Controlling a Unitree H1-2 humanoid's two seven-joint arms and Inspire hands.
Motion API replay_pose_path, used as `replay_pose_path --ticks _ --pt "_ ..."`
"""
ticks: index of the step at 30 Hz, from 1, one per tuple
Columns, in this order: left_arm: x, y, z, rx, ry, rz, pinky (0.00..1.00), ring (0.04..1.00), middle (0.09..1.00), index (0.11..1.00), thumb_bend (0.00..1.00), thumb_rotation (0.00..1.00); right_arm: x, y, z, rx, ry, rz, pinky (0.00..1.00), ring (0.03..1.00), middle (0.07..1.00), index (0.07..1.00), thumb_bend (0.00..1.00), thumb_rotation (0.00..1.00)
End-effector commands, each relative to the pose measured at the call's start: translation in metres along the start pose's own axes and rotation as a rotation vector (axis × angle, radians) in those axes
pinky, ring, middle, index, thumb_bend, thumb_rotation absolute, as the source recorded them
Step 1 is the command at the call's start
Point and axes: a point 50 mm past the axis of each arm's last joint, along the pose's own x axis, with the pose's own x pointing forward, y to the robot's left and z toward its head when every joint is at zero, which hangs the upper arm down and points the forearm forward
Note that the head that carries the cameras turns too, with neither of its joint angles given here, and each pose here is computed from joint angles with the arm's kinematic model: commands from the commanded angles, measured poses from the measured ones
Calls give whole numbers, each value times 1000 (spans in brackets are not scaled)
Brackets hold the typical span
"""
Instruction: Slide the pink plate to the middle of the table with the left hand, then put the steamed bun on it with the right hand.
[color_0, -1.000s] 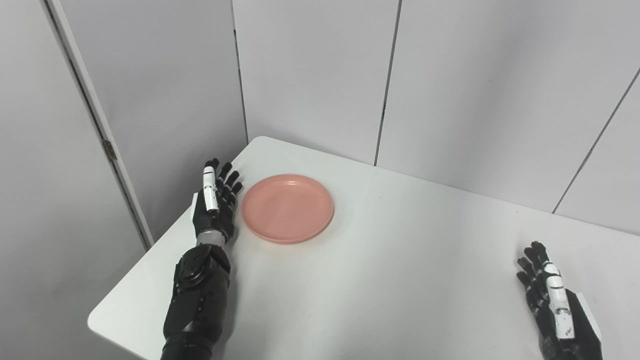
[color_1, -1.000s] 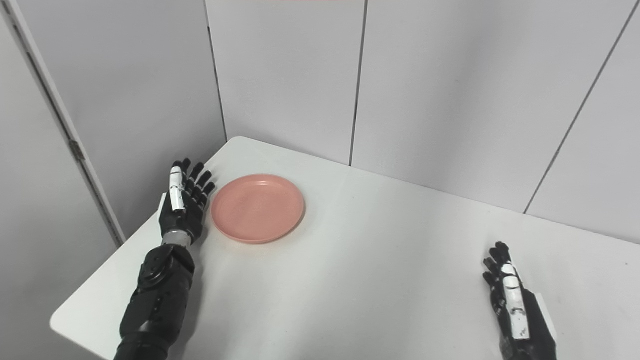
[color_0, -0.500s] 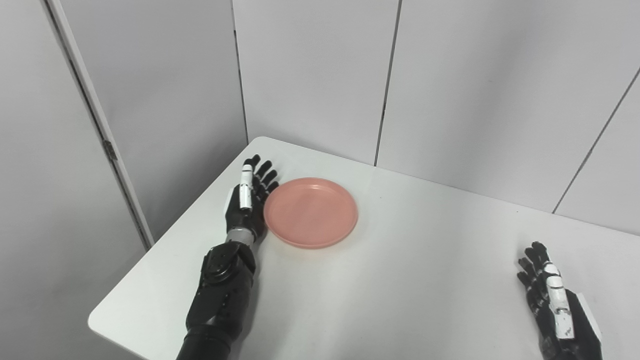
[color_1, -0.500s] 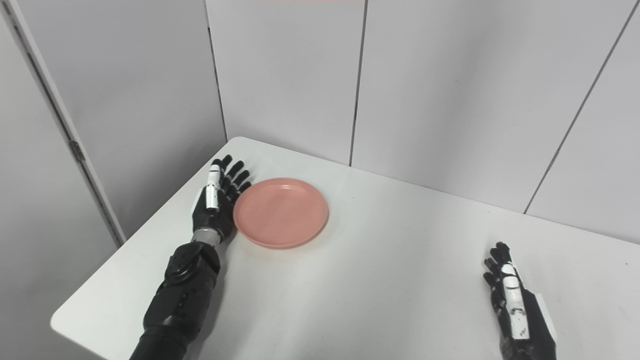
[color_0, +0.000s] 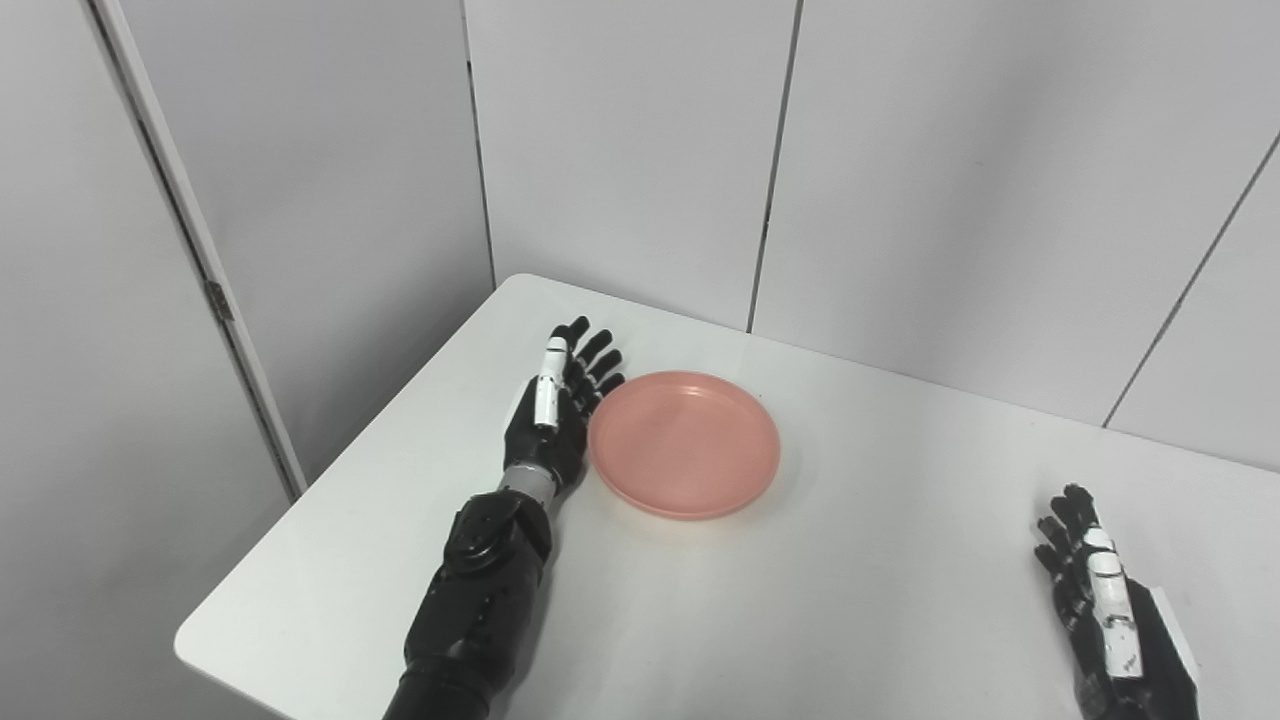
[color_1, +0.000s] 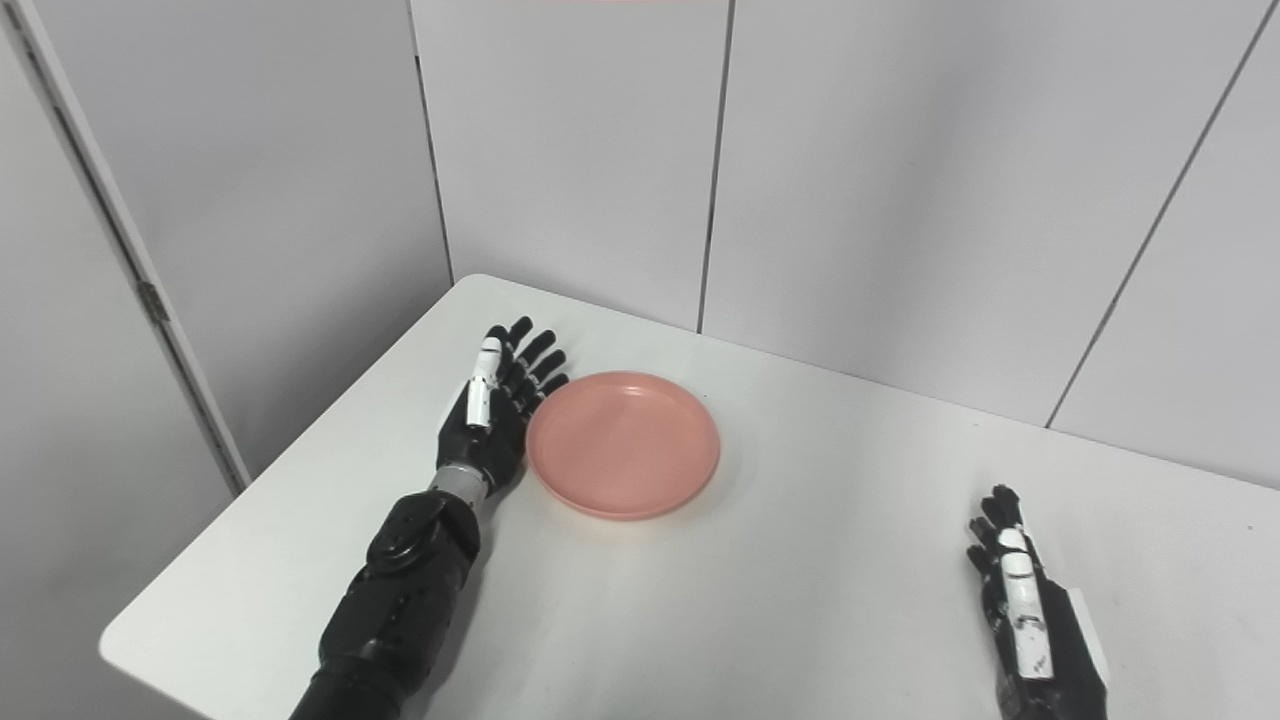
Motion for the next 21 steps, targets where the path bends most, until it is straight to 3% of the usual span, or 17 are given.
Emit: replay_pose_path --ticks 1,12,21 --pt "-17 -2 -36 -2 166 4 918 922 920 933 436 994 -13 5 -26 21 107 2 1000 1000 1000 1000 173 1000" --pt "-33 -46 -57 -24 263 -135 963 949 949 960 410 1000 -12 9 -34 20 118 -10 1000 1000 1000 1000 240 1000" --pt "-43 -59 -76 -40 327 -231 999 976 988 997 387 1000 -10 16 -40 19 121 -15 1000 993 992 999 286 1000"
